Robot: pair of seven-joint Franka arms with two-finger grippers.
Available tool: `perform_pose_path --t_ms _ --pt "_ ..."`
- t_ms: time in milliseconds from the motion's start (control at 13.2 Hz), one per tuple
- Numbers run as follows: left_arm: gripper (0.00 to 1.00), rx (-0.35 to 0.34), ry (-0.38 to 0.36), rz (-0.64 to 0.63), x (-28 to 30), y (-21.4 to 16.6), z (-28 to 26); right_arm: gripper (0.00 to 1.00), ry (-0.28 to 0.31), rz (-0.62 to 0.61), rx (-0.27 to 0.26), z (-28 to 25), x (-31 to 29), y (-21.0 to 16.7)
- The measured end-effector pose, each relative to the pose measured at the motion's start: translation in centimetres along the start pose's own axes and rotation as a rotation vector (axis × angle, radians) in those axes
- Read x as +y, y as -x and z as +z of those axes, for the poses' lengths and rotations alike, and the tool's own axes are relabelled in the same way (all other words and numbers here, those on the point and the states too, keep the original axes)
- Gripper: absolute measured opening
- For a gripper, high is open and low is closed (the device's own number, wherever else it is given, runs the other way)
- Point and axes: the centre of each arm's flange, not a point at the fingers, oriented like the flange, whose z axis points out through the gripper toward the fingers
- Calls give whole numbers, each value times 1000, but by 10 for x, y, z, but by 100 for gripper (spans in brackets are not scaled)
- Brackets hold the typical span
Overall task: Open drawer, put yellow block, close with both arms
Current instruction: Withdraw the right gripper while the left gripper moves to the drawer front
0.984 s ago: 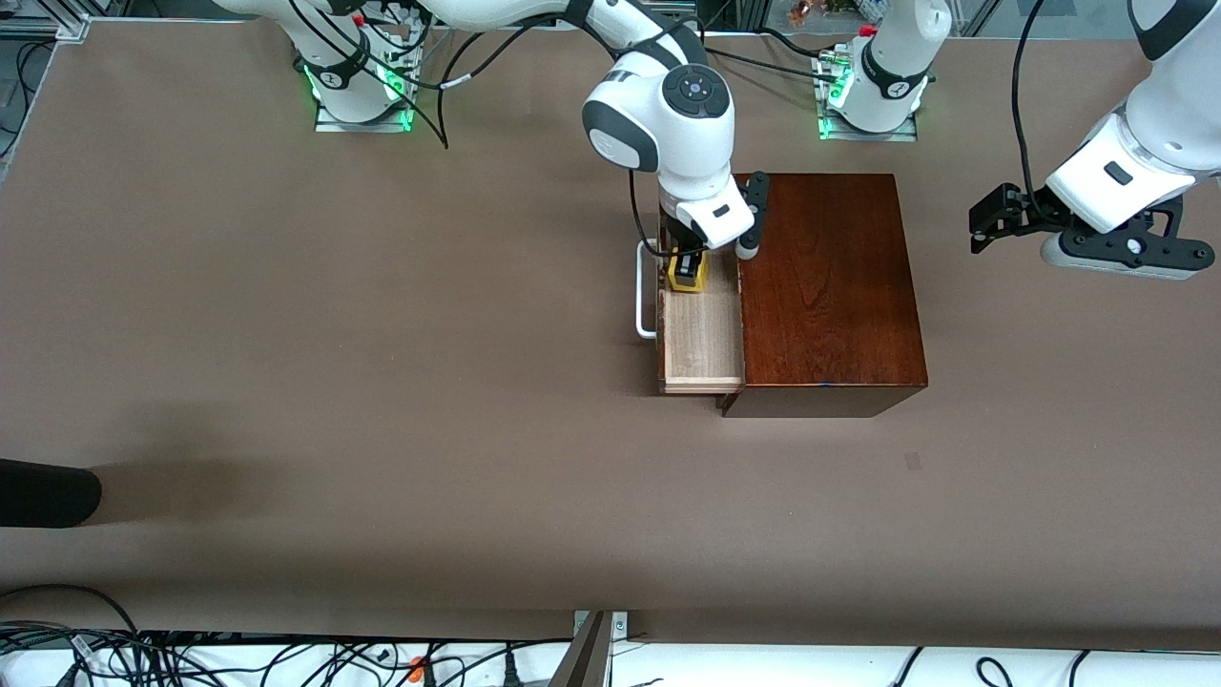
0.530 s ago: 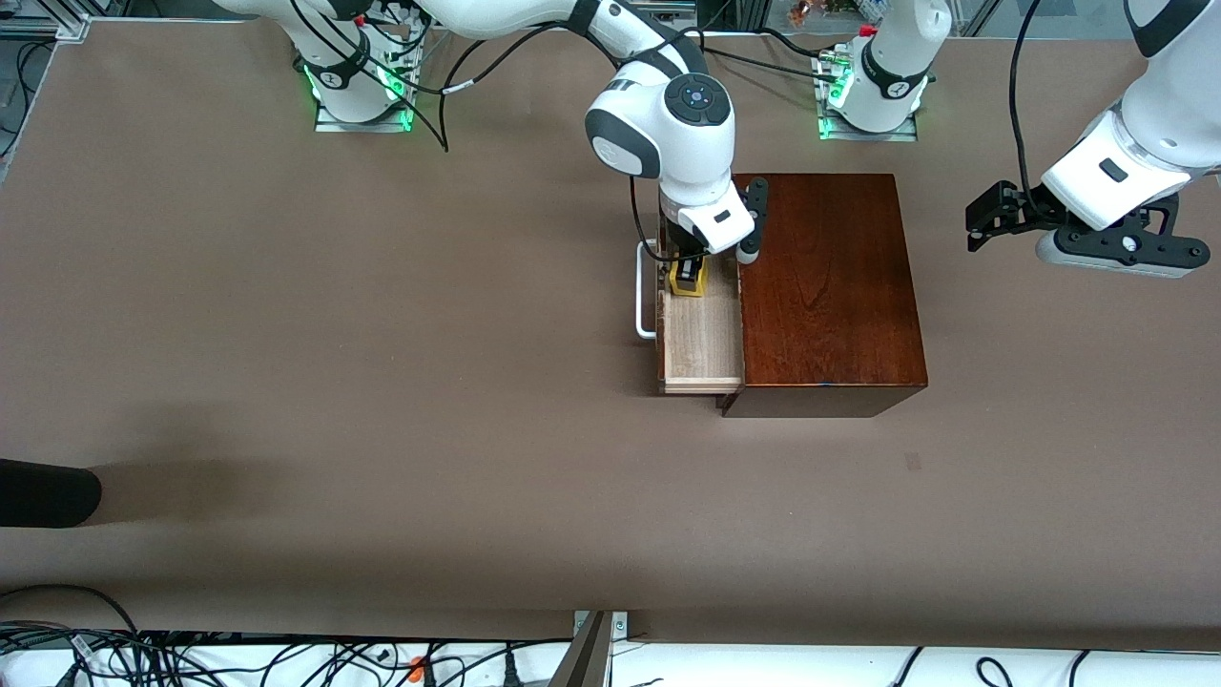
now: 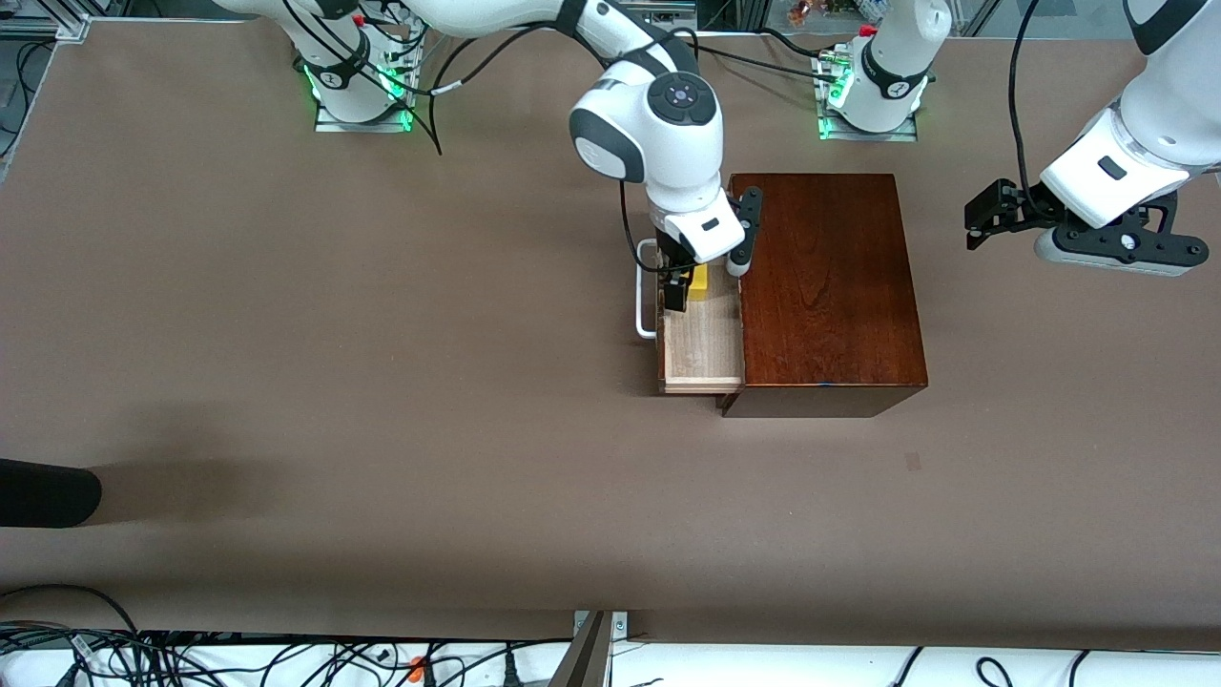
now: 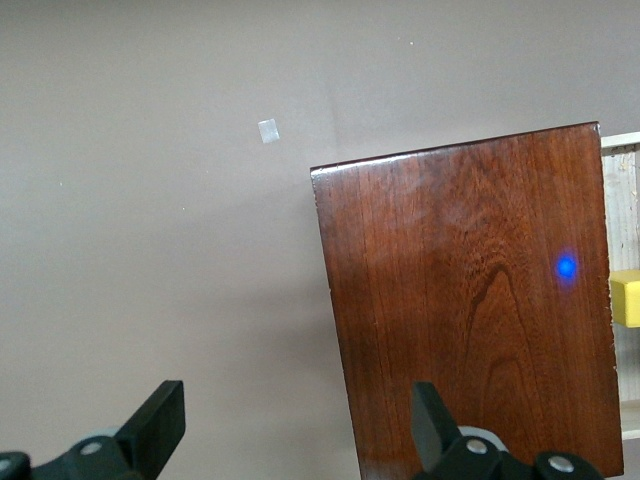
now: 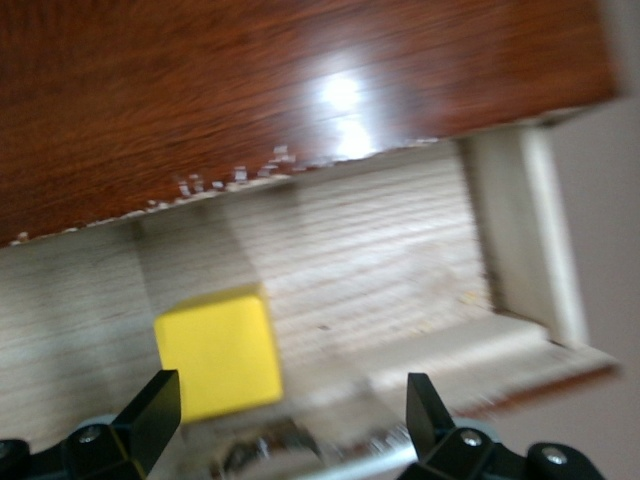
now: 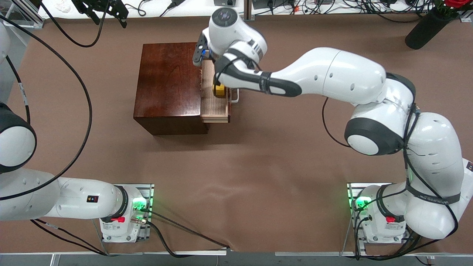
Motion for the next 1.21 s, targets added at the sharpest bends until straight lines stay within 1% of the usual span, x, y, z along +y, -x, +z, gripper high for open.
perform_pose_path --t_ms 151,227,378,454,605,681,832,908,984,1211 --pt "100 -4 0 2 1 0 0 100 -15 94 30 -53 49 20" --pt "100 -8 0 7 2 1 1 100 -19 150 37 -83 80 39" --pt "100 -37 7 68 6 4 3 100 -8 265 45 -142 151 93" --pt "100 -56 27 131 10 6 5 100 -13 320 32 -164 178 123" --pt "100 -100 84 311 20 11 11 100 -71 443 -2 -197 226 189" --pt "100 -118 122 400 28 11 18 100 -87 499 -19 -213 246 222" --pt "100 -159 191 552 58 2 45 100 -75 609 -47 -247 277 284" --pt "100 -177 216 617 80 -3 62 100 -65 656 -60 -260 286 307" --pt "100 -167 240 700 107 -11 78 100 -56 705 -69 -270 290 324" --pt "100 -40 291 994 185 -34 118 100 -50 882 -82 -296 277 354"
